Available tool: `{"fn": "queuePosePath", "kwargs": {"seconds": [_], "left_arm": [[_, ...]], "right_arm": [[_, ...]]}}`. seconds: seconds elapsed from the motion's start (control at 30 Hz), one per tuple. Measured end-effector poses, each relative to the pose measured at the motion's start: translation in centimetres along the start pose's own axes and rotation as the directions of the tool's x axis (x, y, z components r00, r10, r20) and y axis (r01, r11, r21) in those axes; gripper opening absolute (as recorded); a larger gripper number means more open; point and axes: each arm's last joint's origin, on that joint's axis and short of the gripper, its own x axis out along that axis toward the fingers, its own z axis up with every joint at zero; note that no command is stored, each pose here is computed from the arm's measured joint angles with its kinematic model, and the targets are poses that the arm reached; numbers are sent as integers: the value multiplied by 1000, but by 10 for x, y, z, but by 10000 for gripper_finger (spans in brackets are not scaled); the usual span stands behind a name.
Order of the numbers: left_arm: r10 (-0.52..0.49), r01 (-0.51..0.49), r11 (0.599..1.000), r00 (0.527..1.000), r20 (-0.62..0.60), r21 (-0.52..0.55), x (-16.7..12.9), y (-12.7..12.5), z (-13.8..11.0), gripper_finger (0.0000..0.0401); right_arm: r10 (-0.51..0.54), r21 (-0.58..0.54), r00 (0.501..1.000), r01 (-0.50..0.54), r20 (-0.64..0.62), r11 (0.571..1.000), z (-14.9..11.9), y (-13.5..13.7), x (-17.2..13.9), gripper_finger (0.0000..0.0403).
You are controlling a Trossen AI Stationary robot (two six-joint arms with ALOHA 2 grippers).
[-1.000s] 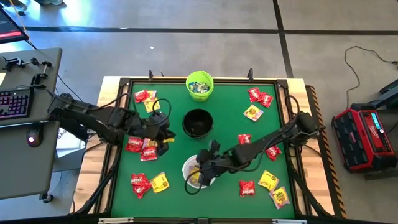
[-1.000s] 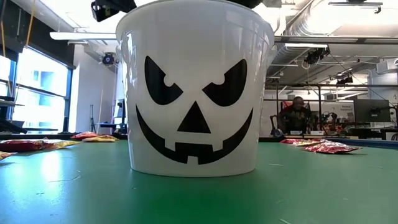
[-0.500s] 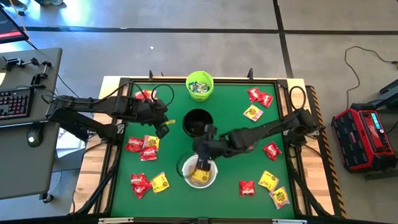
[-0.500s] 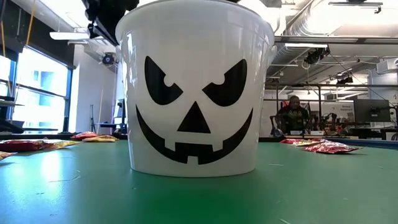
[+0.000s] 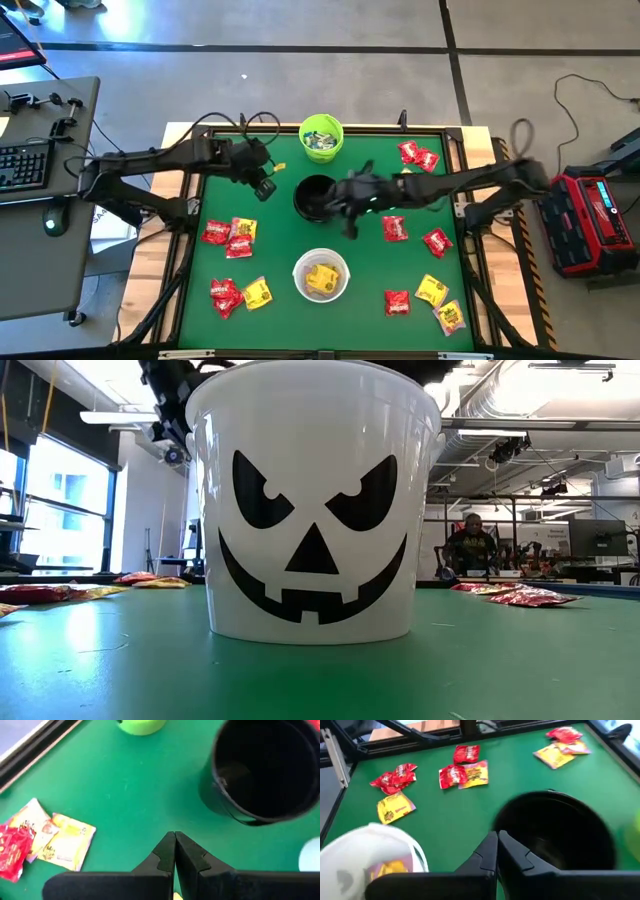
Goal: Sort candy by brand, put in halloween buckets
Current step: Put the yellow chocolate into the white bucket
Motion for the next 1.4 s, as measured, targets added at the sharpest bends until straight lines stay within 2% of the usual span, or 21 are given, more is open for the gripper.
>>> {"fn": "queuePosePath", "kwargs": {"seconds": [0.3, 0.43, 0.63, 0.77, 0.9, 1.17, 1.27, 1.4], "left_arm": [[78, -90, 983, 993, -83, -159, 28, 13, 11, 0], [108, -127, 982, 985, -136, -143, 43, 17, 14, 5], [160, -162, 987, 964, -213, 8, 67, 26, 17, 31], [187, -169, 981, 947, -262, 90, 75, 33, 17, 57], [212, -180, 974, 940, -267, 141, 75, 41, 18, 86], [245, -226, 969, 932, -266, 100, 74, 60, 22, 140], [250, -247, 968, 931, -265, 44, 75, 65, 24, 155], [293, -303, 953, 921, -257, 1, 75, 70, 25, 169]], "right_arm": [[-40, 9, 997, 40, 73, 999, -29, -27, -59, 0], [-42, 20, 996, 41, 81, 999, -39, -30, -71, 0], [-71, 41, 996, 69, 54, 997, -45, -32, -68, 0], [-196, 123, 980, 189, 47, 974, -47, -35, -61, 0], [-331, 199, 942, 314, 55, 928, -47, -39, -59, 7], [-348, 282, 935, 316, 69, 906, -46, -40, -57, 39], [-336, 271, 940, 308, 61, 912, -47, -40, -56, 48], [-285, 204, 957, 271, 43, 941, -48, -39, -56, 52]]}}
